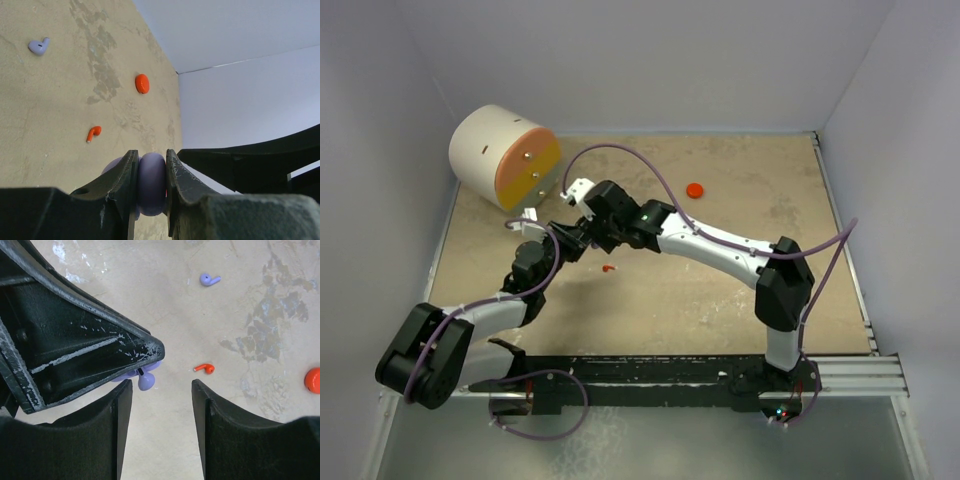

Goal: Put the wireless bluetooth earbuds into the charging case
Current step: Place the earbud in the charging case, then pick up the earbud from the center of the board.

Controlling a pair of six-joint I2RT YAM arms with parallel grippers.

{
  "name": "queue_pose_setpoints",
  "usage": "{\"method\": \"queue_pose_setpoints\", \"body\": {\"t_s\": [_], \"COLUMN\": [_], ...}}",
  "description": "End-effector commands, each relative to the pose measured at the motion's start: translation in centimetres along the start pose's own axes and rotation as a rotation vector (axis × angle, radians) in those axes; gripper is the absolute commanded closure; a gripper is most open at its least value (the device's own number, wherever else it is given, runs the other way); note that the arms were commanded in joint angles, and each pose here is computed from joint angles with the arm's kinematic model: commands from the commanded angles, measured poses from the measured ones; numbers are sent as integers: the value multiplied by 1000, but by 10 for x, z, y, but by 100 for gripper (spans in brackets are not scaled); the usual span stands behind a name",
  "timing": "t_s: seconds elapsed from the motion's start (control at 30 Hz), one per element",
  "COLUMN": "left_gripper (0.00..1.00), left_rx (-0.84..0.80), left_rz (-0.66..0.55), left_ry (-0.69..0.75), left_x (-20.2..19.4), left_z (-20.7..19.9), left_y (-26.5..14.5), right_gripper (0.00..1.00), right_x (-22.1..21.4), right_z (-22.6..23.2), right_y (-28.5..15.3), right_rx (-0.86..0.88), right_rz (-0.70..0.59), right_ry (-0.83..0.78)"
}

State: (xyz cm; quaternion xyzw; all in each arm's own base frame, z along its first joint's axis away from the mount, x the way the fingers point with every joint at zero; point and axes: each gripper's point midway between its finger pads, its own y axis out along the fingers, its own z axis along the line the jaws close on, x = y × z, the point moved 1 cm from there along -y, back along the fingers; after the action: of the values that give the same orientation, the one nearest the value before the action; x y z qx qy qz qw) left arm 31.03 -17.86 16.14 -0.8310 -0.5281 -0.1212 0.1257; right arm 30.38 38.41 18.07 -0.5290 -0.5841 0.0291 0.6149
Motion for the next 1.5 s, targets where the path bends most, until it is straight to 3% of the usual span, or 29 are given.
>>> {"method": "queue_pose_setpoints", "body": {"t_s": [0.0, 0.33, 1.07, 1.23, 1.47], "left_gripper": [100, 100, 100, 100, 100], "left_rx": [-106, -114, -113, -56, 26], "left_rz": [-23, -22, -18, -136, -469], "left_ry": [-7, -7, -18, -40, -122], "left_x": [9, 10, 8, 29, 89], "left_z": [-35, -38, -35, -30, -26], "left_y": [3, 2, -3, -12, -57], "right_gripper": [46, 45, 46, 46, 49], "right_x": [7, -1, -12, -19, -3], "right_z": [0, 0, -46, -73, -77], "right_y": [-8, -2, 14, 26, 60], "right_rx": [20, 26, -44, -93, -59], "right_rz": [-41, -33, -46, -77, -158], "right_ry": [14, 15, 89, 201, 303]}}
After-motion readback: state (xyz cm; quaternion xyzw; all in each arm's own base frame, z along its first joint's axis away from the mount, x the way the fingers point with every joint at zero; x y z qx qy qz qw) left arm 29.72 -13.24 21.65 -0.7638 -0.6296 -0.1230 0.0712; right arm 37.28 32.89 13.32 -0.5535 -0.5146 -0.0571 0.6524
